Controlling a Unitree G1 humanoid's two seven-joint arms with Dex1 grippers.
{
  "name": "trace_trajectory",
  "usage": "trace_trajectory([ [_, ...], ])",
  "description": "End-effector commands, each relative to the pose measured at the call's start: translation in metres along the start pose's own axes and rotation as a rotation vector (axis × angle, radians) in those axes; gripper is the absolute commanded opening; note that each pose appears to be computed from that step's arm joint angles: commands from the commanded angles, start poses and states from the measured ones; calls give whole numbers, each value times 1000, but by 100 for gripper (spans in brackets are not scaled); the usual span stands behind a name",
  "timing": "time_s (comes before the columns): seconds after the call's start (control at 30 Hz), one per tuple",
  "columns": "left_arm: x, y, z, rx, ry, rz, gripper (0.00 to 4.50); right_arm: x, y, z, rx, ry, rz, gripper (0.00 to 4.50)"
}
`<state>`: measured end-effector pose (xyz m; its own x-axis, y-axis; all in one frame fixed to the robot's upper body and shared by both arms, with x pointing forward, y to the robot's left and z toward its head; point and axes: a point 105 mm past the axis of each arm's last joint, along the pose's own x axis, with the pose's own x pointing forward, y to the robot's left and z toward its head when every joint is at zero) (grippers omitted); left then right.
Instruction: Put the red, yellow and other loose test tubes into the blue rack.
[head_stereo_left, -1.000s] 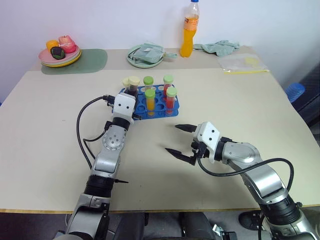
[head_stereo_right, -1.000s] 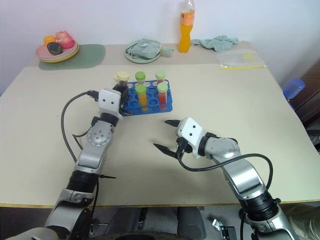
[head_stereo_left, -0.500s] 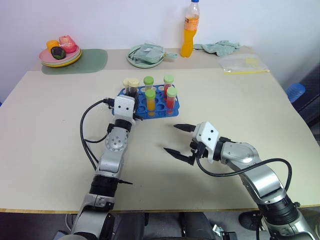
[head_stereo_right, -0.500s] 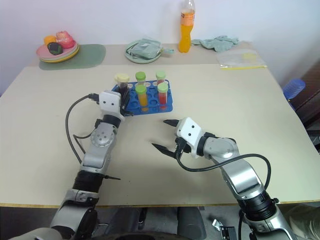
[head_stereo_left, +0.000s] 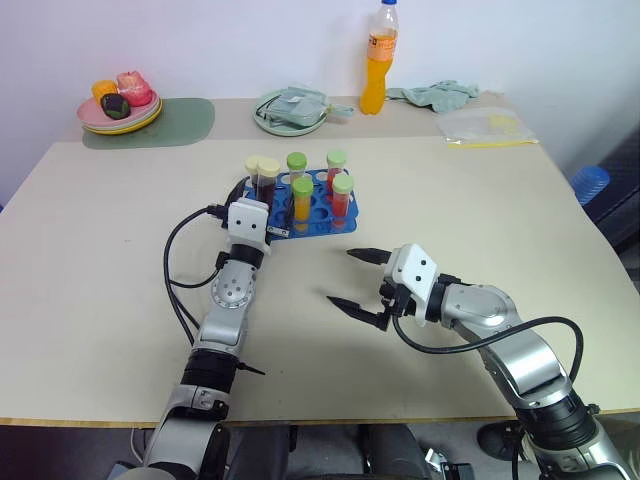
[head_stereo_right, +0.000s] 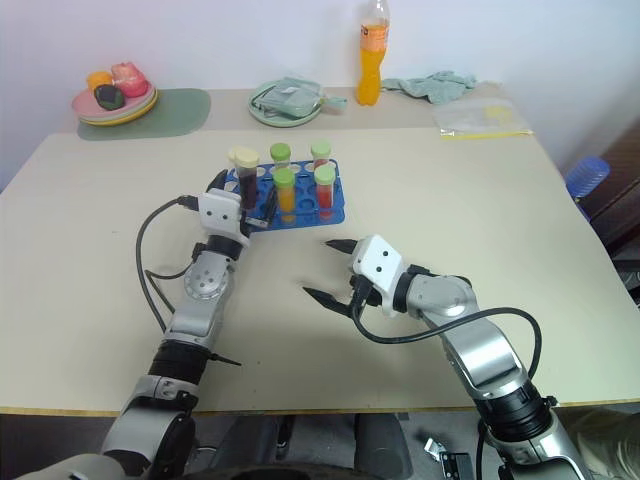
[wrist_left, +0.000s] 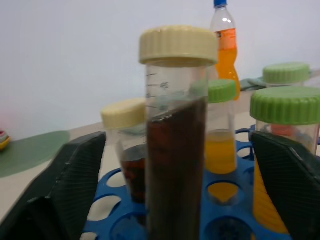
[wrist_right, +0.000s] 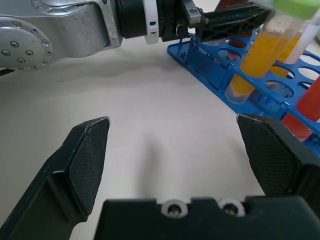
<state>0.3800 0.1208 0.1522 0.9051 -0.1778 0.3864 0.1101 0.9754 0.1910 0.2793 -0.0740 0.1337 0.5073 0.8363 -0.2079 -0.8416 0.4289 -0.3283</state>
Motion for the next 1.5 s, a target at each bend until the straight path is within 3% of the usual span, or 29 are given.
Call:
trace_trajectory([
  [0.03, -4, 8, 15, -14, -60, 17, 446, -3, -1, 13, -33, -42, -4, 450],
  [0.6, 9, -2, 13, -39, 100, -122, 446, -6, 0, 9, -22, -27, -20, 450],
  [0.97, 15, 4, 24, -2, 148, -88, 446, -4, 0, 8, -19, -27, -14, 450],
  [1.07, 16, 5, 26, 2, 151, -85, 358, -3, 0, 8, -19, -26, -9, 450],
  [1.17, 16, 5, 27, 8, 154, -88, 213, -3, 0, 8, -19, -26, -7, 450],
  [1.4, 15, 2, 27, 5, 159, -100, 213, -2, 0, 8, -19, -28, -1, 450],
  [1.5, 15, 3, 26, 6, 162, -91, 123, -1, 0, 8, -17, -29, 2, 450],
])
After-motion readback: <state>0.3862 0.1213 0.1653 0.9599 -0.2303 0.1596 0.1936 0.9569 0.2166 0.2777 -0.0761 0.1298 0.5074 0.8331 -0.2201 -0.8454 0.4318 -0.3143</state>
